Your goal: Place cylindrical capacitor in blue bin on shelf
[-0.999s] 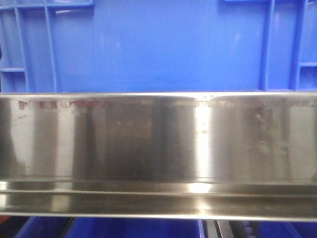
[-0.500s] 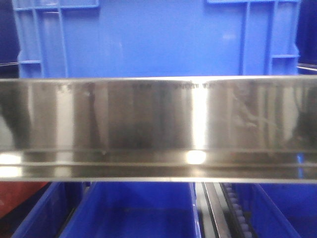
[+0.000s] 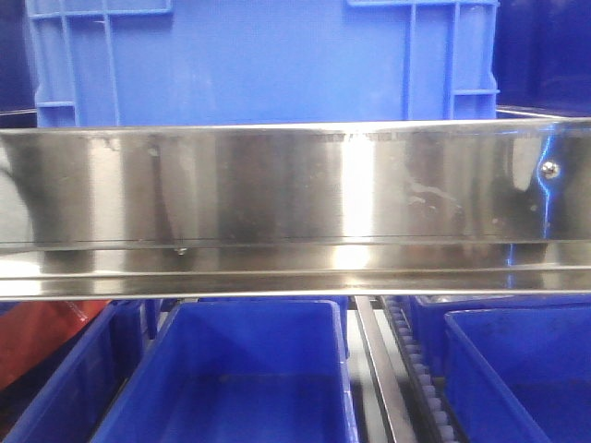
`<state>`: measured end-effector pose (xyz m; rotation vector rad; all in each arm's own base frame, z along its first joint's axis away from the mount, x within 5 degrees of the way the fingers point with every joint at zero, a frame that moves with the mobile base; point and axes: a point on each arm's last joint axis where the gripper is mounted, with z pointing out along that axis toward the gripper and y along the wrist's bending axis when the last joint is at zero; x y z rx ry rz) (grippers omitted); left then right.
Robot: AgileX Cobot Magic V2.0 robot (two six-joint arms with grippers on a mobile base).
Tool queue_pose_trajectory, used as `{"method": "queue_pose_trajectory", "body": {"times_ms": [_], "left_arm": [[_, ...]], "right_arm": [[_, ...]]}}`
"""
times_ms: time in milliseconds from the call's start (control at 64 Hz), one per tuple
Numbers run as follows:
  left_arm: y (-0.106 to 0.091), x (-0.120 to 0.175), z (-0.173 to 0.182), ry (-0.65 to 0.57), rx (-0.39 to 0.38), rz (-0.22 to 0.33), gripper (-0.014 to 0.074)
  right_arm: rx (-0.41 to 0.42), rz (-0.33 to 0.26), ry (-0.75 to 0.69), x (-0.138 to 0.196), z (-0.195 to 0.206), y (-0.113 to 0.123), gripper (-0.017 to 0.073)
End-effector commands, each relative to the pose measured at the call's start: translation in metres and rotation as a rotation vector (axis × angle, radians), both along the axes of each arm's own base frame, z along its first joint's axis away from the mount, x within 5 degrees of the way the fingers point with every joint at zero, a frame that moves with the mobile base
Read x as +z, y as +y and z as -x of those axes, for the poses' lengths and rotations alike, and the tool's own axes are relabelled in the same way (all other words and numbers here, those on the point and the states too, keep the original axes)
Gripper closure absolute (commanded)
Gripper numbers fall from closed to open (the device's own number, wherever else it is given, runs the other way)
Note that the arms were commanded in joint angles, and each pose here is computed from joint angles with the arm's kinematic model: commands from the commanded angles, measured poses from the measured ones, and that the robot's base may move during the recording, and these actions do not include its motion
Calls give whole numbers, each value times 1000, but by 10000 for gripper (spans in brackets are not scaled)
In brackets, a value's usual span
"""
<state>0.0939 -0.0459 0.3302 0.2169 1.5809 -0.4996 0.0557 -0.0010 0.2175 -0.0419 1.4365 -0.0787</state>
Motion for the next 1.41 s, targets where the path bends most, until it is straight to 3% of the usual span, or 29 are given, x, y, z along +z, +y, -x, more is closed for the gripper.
{"method": "queue_pose_trajectory", "body": {"times_ms": [0, 156, 219, 312, 375, 422, 515, 609, 765, 1390], "left_arm": [[1, 3, 1, -16, 5, 19, 705], [1, 0, 1, -16, 6, 16, 705], [6, -5, 4, -81, 40, -65, 705], [18, -19, 14, -190, 138, -114, 705], [26, -37, 20, -187, 204, -145, 705], [32, -53, 26, -187, 268, -208, 705], [40, -81, 35, -149, 365, -236, 705], [45, -100, 42, -142, 441, -209, 705], [48, -119, 38, -102, 495, -172, 705], [48, -116, 38, -145, 501, -178, 705]], "right_arm": [[-6, -7, -21, 2, 0, 0, 721], [-6, -7, -21, 2, 0, 0, 721], [-6, -7, -21, 2, 0, 0, 721], [-6, -7, -21, 2, 0, 0, 721], [-6, -7, -21, 2, 0, 0, 721], [-6, -7, -21, 2, 0, 0, 721], [-6, -7, -21, 2, 0, 0, 721], [-6, -7, -21, 2, 0, 0, 721], [-6, -7, -21, 2, 0, 0, 721], [-6, -7, -21, 2, 0, 0, 721]]}}
